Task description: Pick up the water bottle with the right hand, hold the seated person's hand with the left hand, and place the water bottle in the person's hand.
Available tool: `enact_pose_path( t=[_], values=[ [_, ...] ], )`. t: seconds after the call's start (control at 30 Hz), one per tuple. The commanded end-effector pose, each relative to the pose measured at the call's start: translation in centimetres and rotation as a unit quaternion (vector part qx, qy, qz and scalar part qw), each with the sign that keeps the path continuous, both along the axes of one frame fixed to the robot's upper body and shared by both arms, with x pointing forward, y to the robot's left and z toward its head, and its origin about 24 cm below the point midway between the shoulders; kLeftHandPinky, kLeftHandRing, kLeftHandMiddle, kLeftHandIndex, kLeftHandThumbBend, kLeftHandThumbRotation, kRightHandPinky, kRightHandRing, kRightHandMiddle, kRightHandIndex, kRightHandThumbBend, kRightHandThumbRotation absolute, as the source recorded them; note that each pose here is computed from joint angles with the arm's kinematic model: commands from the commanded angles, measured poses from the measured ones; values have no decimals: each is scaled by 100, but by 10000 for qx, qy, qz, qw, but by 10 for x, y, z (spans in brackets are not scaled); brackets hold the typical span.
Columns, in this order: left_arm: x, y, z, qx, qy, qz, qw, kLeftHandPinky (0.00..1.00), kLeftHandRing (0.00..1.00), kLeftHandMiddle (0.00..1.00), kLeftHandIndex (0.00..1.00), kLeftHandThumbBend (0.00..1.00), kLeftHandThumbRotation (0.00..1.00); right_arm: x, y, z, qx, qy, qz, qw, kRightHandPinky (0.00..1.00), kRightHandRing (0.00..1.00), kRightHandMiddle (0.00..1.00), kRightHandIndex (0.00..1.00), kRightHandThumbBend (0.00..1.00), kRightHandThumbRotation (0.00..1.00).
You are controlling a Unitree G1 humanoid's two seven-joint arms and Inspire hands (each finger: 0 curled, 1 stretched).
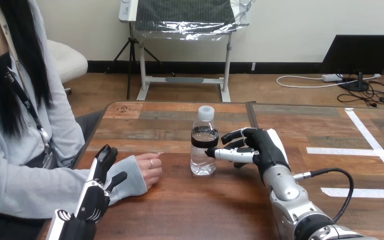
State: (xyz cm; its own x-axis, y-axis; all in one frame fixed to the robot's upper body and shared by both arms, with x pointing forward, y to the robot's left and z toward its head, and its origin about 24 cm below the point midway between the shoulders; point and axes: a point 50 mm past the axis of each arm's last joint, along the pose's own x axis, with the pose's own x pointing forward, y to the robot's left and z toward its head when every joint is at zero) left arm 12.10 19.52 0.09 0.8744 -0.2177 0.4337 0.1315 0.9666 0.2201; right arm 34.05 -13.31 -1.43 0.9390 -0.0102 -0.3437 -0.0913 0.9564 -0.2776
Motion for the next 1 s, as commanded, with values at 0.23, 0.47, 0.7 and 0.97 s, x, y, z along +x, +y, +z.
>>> enact_pose_path(
  t=[0.23,0.47,0.7,0.97],
  values=[
    [13,0,9,-1,-291,-89,9995,91,100,100,100,100,56,12,-11,19,178,-452,-21,9988,49,56,62,66,100,23],
    [14,1,9,41,-298,-33,9995,91,100,100,100,100,58,10,-12,17,332,-458,33,9984,54,63,68,73,100,31],
    [14,2,10,66,-280,-80,9996,90,100,100,100,100,58,6,-11,14,708,-458,162,9963,62,72,76,81,100,35],
    [15,3,10,16,-240,-102,9997,91,100,100,100,100,55,3,-8,11,1224,-494,370,9906,79,86,86,92,100,37]
  ],
)
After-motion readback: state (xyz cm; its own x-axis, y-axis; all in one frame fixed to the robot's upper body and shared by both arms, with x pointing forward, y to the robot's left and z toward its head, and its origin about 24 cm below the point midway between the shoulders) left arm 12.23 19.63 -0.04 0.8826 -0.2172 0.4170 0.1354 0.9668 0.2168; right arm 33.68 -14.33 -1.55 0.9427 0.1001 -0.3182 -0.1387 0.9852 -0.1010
